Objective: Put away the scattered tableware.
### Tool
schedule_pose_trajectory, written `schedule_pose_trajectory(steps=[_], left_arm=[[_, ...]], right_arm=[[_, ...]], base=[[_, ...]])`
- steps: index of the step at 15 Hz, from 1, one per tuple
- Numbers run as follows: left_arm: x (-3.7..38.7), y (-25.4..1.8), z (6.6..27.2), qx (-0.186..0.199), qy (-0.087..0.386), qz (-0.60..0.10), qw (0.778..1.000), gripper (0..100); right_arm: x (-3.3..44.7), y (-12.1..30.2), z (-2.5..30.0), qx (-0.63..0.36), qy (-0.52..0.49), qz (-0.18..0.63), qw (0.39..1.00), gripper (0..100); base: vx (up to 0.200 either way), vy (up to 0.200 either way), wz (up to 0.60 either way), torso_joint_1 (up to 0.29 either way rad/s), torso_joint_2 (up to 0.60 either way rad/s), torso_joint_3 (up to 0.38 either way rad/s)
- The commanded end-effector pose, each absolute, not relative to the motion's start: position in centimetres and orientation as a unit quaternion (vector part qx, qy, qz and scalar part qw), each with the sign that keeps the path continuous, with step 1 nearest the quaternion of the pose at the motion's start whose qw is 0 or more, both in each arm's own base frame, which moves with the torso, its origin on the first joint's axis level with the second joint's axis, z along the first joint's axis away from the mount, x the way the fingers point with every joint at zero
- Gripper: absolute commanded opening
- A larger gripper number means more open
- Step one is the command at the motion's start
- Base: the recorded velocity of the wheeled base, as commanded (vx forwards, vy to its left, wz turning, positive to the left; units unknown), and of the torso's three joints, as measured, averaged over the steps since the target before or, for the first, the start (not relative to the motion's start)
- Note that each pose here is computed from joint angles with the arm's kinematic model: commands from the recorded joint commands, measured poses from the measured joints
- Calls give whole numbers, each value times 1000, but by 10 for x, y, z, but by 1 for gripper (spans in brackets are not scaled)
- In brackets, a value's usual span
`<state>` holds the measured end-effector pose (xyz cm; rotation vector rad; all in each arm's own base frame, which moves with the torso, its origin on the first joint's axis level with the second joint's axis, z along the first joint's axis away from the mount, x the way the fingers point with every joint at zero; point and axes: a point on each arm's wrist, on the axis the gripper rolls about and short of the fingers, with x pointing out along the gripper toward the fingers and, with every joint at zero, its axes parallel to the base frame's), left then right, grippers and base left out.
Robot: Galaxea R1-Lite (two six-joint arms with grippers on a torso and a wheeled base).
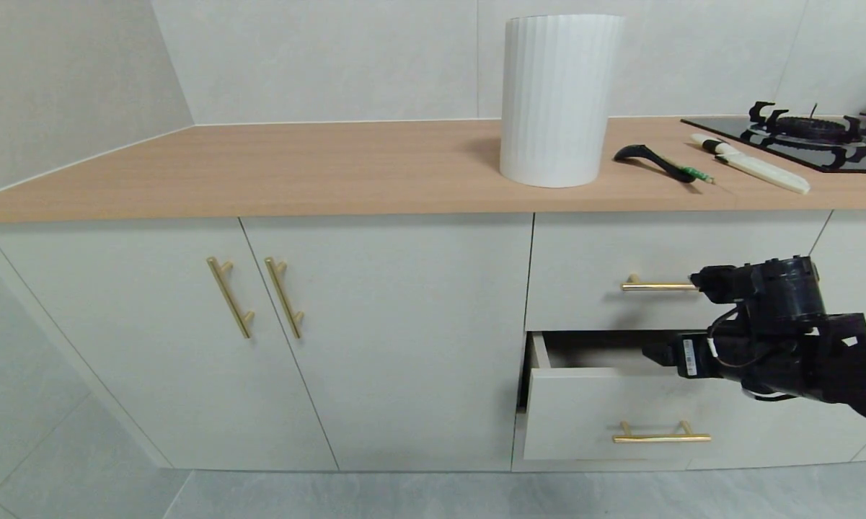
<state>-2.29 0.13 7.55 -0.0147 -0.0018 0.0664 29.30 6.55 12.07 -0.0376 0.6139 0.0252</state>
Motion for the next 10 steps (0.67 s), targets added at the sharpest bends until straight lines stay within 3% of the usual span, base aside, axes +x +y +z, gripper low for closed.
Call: schedule_pose_trajectory(steps=[1, 10], left_arm=[[-23, 1, 75, -8, 0, 34, 999, 100], [-23, 1, 75, -8, 0, 34, 999, 100]], right_arm=[[301, 72, 96, -30, 332, 10, 943, 100], [309, 80, 77, -26, 328, -5, 944, 100]], base=[[0, 0, 0, 0, 0, 0], [0, 0, 0, 0, 0, 0]])
